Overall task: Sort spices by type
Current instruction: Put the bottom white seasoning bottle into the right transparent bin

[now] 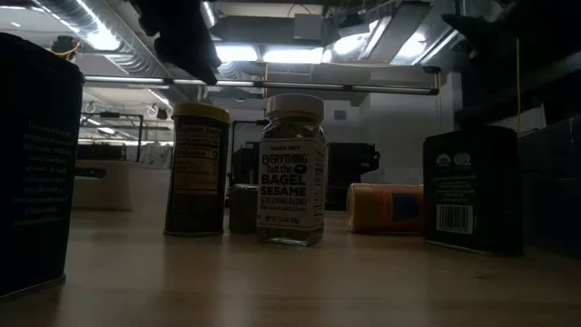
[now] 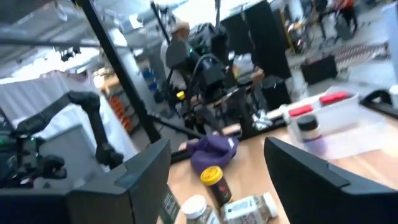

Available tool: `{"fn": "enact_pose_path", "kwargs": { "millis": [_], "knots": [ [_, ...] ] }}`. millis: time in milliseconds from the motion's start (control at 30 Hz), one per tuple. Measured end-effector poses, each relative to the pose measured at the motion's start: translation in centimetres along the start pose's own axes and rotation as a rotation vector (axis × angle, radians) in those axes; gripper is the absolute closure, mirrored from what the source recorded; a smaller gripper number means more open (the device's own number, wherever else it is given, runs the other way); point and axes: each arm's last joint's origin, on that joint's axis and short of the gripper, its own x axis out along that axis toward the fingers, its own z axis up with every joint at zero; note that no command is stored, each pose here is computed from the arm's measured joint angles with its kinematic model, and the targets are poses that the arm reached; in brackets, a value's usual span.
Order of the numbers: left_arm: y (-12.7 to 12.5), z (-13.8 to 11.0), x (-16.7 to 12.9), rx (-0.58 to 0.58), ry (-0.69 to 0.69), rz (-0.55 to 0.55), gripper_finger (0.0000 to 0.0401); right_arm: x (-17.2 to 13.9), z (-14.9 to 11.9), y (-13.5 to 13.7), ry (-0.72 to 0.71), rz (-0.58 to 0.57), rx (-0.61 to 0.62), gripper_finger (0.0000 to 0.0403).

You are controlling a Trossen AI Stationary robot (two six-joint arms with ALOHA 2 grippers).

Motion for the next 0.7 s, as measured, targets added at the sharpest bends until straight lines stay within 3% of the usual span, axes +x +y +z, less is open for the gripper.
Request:
{"fn": "enact_pose_path", "kwargs": {
  "millis": [233, 533, 700],
  "knots": [
    [0.0, 0.0, -0.1, 0.018, -0.001, 0.002, 0.0125, 6.3, 1.5, 0.4, 0.258, 0.056, -0.032, 0.0143],
    [0.2, -0.4, -0.1, 0.067, 0.043, 0.02, 0.0125, 15.0, 1.3, 4.3, 0.61, 0.015, -0.304, 0.0143],
    [0.3, -0.5, -0.1, 0.089, 0.045, 0.019, 0.0125, 19.7, -0.2, 5.5, 0.707, 0.005, -0.358, 0.0143]
  ]
}}
